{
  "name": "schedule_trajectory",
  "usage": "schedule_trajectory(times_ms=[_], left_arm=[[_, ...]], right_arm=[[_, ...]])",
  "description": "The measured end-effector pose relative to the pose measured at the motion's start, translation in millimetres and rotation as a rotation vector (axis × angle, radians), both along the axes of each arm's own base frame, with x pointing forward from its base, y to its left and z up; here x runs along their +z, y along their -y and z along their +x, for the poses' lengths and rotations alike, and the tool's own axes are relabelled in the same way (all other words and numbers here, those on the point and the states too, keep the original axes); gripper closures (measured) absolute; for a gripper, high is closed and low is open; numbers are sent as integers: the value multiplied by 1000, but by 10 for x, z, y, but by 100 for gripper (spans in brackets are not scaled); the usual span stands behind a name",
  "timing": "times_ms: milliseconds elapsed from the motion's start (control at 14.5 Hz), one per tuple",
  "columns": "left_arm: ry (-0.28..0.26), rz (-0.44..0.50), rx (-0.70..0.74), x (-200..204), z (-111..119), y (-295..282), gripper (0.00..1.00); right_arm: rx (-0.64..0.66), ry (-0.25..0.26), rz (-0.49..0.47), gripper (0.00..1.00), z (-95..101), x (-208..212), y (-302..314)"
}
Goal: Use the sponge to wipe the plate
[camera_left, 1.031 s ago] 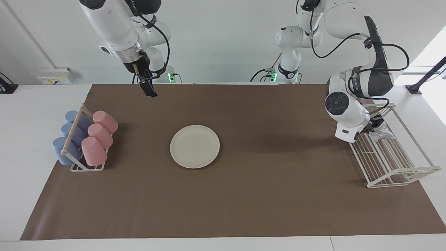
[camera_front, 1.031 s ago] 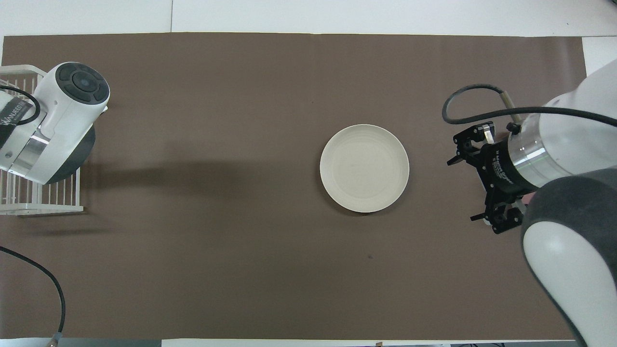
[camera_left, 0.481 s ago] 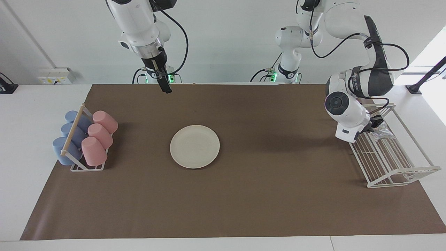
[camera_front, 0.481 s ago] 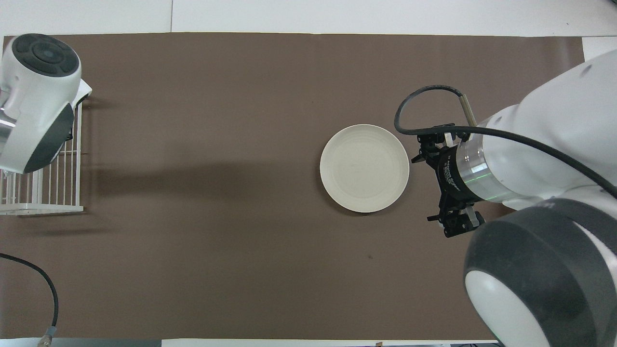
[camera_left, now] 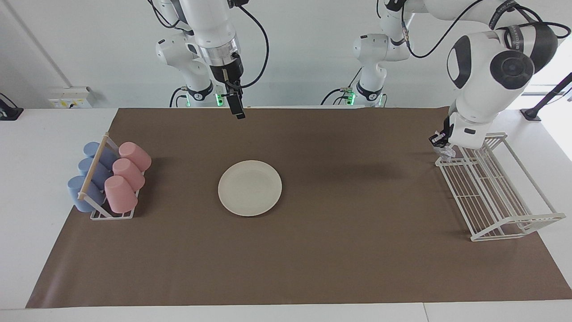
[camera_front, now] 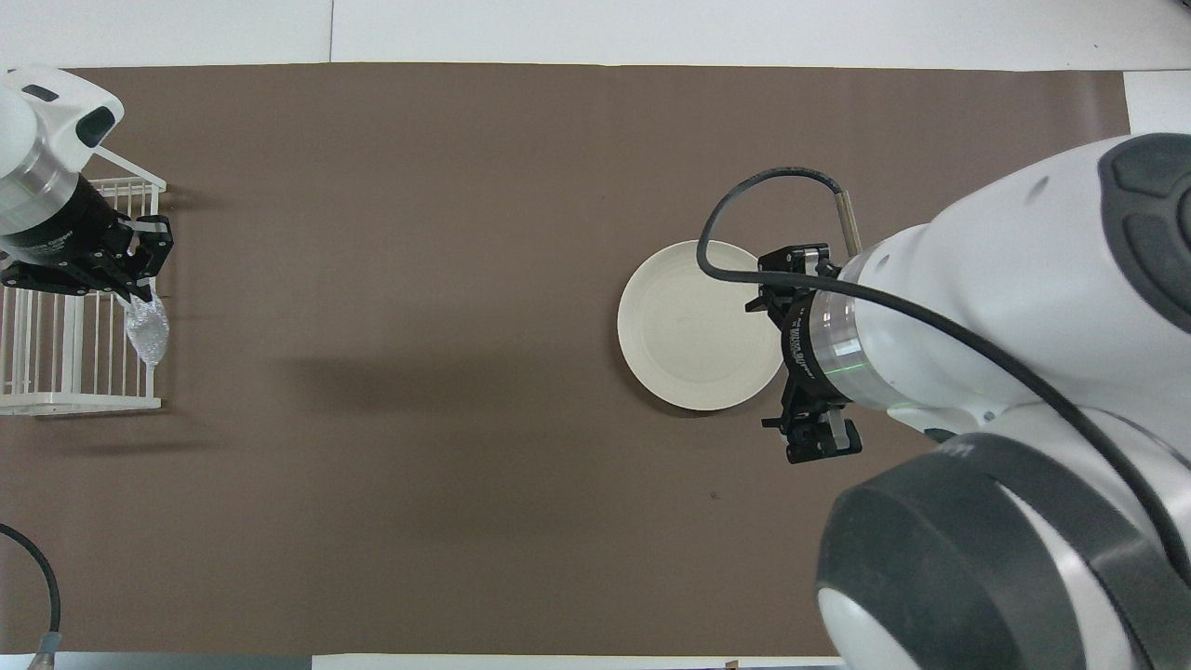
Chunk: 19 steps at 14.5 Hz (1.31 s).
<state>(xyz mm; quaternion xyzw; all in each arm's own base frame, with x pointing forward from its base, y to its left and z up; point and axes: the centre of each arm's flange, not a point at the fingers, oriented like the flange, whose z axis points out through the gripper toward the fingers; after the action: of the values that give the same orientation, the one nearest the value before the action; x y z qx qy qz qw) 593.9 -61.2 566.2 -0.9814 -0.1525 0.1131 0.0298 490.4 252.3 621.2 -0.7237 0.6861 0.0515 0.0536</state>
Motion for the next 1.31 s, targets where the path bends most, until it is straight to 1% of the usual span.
schedule_trajectory(times_ms=[138,275,344,481,550,688,825,962,1169,1306], left_arm=[[5,-211,73,168,-36,-58,95],[-12,-411,143,206,-60,-183,95],[-24,-499,176,162,-83,-209,95],[-28,-654,239,-30,-165,-110,95],[-24,-728,252,-139,-235,-12,95],[-13,-874,252,-359,-468,214,95],[-16,-978,231,-543,-748,447,95],[-10,-1069,216,-667,-950,629,95],[4,-1178,194,-822,-1064,750,95],[24,-1251,166,-903,-1111,846,95]], right_arm=[[-47,25,21,0,-79,-6,-258],[-53,18,21,0,-158,-57,-403],[-52,11,17,0,-174,-90,-416],[-51,-11,4,0,-199,-158,-396],[-51,-16,1,0,-208,-173,-391],[-51,-17,0,0,-215,-179,-386],[-50,-17,1,0,-223,-173,-387],[-33,-15,1,0,-281,-166,-463],[1,-6,5,0,-400,-194,-625],[22,24,24,0,-469,-258,-769]])
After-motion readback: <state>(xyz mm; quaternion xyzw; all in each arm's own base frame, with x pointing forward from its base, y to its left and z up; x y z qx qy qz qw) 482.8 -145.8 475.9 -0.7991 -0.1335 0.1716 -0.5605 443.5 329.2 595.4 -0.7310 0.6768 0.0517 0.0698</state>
